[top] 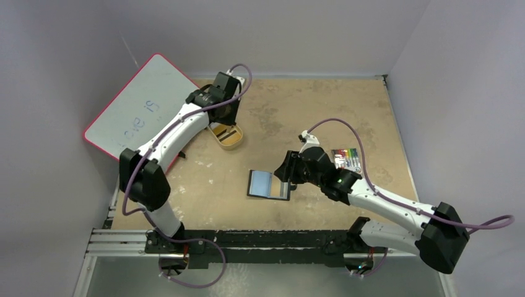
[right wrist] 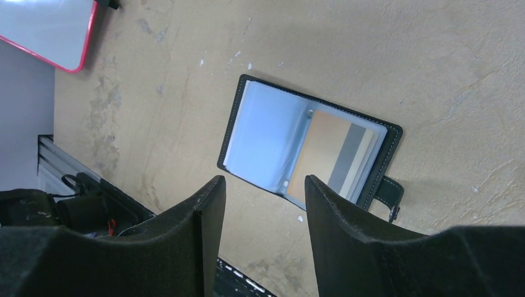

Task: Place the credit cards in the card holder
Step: Pick up the credit card from the storage box, then insert the credit card into the card holder.

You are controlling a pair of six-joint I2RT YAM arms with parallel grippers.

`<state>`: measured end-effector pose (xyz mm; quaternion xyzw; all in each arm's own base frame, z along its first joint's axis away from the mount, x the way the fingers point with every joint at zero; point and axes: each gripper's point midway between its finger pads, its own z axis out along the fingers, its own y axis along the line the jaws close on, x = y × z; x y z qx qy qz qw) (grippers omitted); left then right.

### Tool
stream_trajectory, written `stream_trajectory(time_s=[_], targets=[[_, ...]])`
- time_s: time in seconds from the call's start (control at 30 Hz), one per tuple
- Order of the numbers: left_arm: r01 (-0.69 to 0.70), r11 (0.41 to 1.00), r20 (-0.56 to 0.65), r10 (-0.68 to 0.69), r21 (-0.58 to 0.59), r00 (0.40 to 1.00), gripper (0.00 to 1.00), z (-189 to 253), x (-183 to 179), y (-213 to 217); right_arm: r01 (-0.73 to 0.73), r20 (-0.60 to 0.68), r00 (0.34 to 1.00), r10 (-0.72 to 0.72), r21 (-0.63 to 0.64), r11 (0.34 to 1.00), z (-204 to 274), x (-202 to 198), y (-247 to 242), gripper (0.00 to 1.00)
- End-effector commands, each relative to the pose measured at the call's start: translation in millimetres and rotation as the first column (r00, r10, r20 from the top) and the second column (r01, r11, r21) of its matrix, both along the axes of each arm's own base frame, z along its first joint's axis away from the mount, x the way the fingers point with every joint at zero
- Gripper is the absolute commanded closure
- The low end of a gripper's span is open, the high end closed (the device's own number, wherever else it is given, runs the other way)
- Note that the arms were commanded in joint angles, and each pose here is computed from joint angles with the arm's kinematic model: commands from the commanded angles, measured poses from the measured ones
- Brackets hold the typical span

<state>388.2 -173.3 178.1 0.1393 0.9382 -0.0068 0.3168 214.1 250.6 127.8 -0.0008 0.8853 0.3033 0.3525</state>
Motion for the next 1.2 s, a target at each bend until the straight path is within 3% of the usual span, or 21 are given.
stream_trajectory(time_s=[0.0,0.27,0.43,0.67,0.83,1.17], targets=[[0.009,0.977,0.005,-0.008,-0.213,1.000,1.00,18.0,-17.4,-24.4,0.002,0.013,1.000,-0.002,0.036,0.999,9.2,6.0,9.3,0.47],[0.020,0.847,-0.089,-0.080,-0.532,0.993,1.00,12.6,-62.9,-66.6,0.010,-0.050,0.999,-0.010,-0.010,1.000,-14.6,4.3,8.9,0.48],[-0.023,0.738,-0.138,-0.095,-0.674,0.986,1.00,3.4,-86.5,-82.2,0.021,-0.089,0.996,-0.027,-0.064,0.998,-35.6,2.1,2.7,0.49],[-0.113,0.609,-0.248,-0.143,-0.785,0.958,1.00,-24.9,-120.8,-95.0,0.015,-0.129,0.991,-0.030,-0.119,0.993,-56.2,0.8,-0.8,0.52],[-0.194,0.612,-0.332,-0.120,-0.767,0.936,1.00,-50.2,-134.6,-90.6,0.010,-0.158,0.987,-0.035,-0.158,0.987,-71.4,2.1,-3.3,0.55],[-0.217,0.603,-0.428,-0.232,-0.768,0.873,1.00,-79.6,-166.6,-112.1,0.001,-0.188,0.981,-0.048,-0.245,0.970,-94.9,6.1,-13.9,0.64]])
